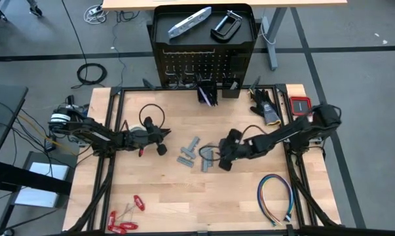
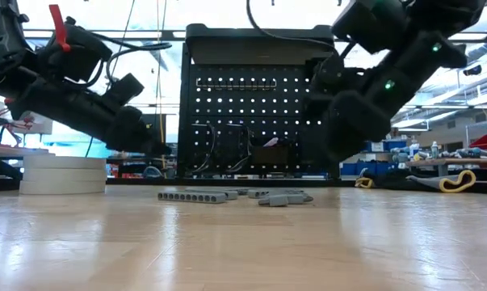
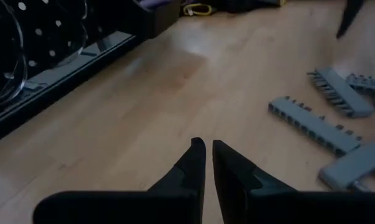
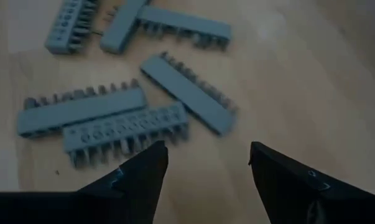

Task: Hang tools onto peg board
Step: Put the gray screwdriver bit set into the right black bin on the peg board

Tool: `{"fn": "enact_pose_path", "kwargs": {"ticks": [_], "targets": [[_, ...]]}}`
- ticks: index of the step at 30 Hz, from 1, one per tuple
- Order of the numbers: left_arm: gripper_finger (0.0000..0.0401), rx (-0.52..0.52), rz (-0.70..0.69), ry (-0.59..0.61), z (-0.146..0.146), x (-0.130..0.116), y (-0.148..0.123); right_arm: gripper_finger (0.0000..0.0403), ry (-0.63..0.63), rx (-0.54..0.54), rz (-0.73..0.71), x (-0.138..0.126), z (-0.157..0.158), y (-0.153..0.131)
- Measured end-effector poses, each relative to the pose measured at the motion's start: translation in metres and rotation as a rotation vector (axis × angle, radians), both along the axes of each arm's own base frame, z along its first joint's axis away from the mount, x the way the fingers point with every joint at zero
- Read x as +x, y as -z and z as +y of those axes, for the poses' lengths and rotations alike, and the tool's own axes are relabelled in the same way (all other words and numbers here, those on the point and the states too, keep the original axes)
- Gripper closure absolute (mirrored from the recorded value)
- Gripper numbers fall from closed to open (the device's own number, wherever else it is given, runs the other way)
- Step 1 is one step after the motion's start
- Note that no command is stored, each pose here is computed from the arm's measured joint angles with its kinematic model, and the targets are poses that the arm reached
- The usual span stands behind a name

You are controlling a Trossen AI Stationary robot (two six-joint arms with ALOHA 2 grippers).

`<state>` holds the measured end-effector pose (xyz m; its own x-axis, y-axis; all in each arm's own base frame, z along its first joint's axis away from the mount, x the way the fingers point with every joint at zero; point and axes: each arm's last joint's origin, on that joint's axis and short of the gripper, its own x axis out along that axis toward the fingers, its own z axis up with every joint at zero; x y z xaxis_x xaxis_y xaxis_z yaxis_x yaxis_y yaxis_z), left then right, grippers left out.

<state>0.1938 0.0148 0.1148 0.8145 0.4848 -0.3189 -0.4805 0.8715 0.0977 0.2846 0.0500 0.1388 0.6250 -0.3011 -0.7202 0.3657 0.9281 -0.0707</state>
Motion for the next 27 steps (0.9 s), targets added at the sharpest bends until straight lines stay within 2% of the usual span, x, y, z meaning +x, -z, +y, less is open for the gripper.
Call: {"fn": "enact_pose_path", "kwargs": {"ticks": [5, 10, 15, 21, 27], "targets": [[0.0366, 0.065, -0.029, -0.025, 0.004, 0.006, -0.009, 0.0140, -0.060, -0.038, 0.033, 0.013, 0.007, 0.005], [0.0366, 0.099, -0.077, -0.079, 0.017, 0.014, -0.020, 0.0105, -0.009, 0.033, -0.023, 0.027, 0.008, -0.010], [0.0366, 0.101, -0.068, -0.130, 0.028, 0.014, -0.021, 0.0077, 0.037, 0.073, -0.004, 0.030, 0.012, -0.020], [0.0366, 0.069, -0.029, -0.145, 0.029, 0.012, -0.016, 0.0085, 0.210, 0.207, 0.031, 0.033, 0.026, -0.024], [0.0366, 0.046, -0.035, -0.144, 0.029, 0.012, -0.015, 0.0094, 0.312, 0.305, 0.064, 0.061, 0.041, -0.011]]}}
